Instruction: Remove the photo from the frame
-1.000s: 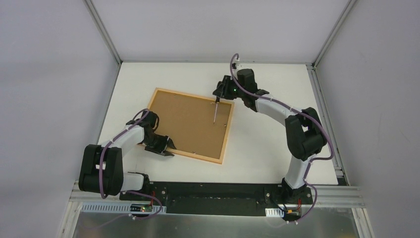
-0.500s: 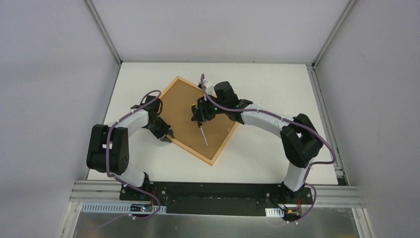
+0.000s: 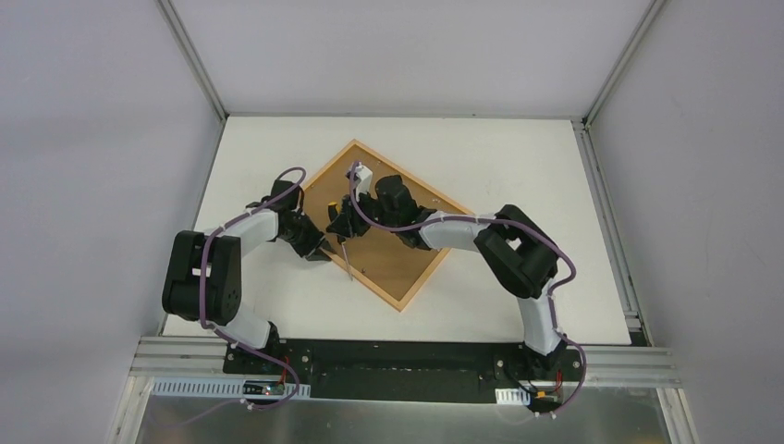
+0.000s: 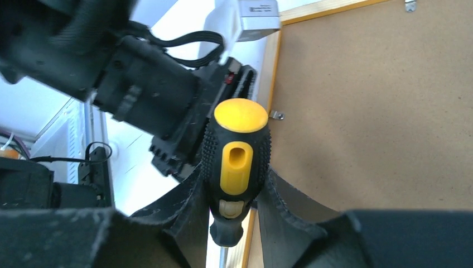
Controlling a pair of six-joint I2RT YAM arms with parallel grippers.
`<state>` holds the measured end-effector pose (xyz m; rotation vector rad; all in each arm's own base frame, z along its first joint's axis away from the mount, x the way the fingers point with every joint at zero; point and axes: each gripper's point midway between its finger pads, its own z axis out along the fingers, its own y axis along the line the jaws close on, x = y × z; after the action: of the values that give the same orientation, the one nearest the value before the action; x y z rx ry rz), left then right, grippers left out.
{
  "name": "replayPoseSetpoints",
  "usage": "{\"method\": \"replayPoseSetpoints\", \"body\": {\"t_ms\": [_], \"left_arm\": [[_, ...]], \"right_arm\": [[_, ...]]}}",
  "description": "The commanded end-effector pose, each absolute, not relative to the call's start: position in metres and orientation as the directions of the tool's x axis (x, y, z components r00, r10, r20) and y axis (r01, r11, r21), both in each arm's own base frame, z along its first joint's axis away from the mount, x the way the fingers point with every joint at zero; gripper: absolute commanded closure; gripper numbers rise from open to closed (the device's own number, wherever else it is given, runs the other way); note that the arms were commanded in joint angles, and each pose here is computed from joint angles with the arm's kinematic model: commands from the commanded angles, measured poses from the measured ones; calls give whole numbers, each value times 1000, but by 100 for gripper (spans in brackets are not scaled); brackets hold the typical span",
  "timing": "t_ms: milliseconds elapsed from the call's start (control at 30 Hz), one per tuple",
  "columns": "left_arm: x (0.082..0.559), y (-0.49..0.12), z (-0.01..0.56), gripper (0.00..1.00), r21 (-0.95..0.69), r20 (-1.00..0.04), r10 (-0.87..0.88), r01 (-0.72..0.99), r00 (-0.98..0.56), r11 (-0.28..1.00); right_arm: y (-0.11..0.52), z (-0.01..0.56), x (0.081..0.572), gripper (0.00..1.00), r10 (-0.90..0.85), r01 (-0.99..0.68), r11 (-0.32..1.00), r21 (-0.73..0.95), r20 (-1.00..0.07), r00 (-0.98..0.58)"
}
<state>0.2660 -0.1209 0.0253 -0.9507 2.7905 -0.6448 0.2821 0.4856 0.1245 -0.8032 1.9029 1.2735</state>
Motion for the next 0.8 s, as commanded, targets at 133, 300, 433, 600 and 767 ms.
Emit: {"method": "replayPoseSetpoints", "body": {"t_ms": [133,300,433,600,767], "left_arm": [[241,-127,20,100,-449,88,-559,-533,-825,717],[241,-125,18,100,-444,89,-562,-538,-822,716],[243,-124,15,100,-438,96,-559,-539,-824,719],[243,-124,13,100,-434,98,-556,-538,-826,723],[243,-125,11,100,-435,112,-568,-554,-816,710]], "right_arm": [[489,163,314,100,37,-839,306,450,-886,-461],[472,188,319,100,43,-848,275,452,-887,-459],[465,194,304,100,-19,-888,141,437,-896,-444],[466,205,295,100,-54,-902,-2,432,-900,-432],[474,196,294,100,-73,-888,-32,460,-887,-457]]}}
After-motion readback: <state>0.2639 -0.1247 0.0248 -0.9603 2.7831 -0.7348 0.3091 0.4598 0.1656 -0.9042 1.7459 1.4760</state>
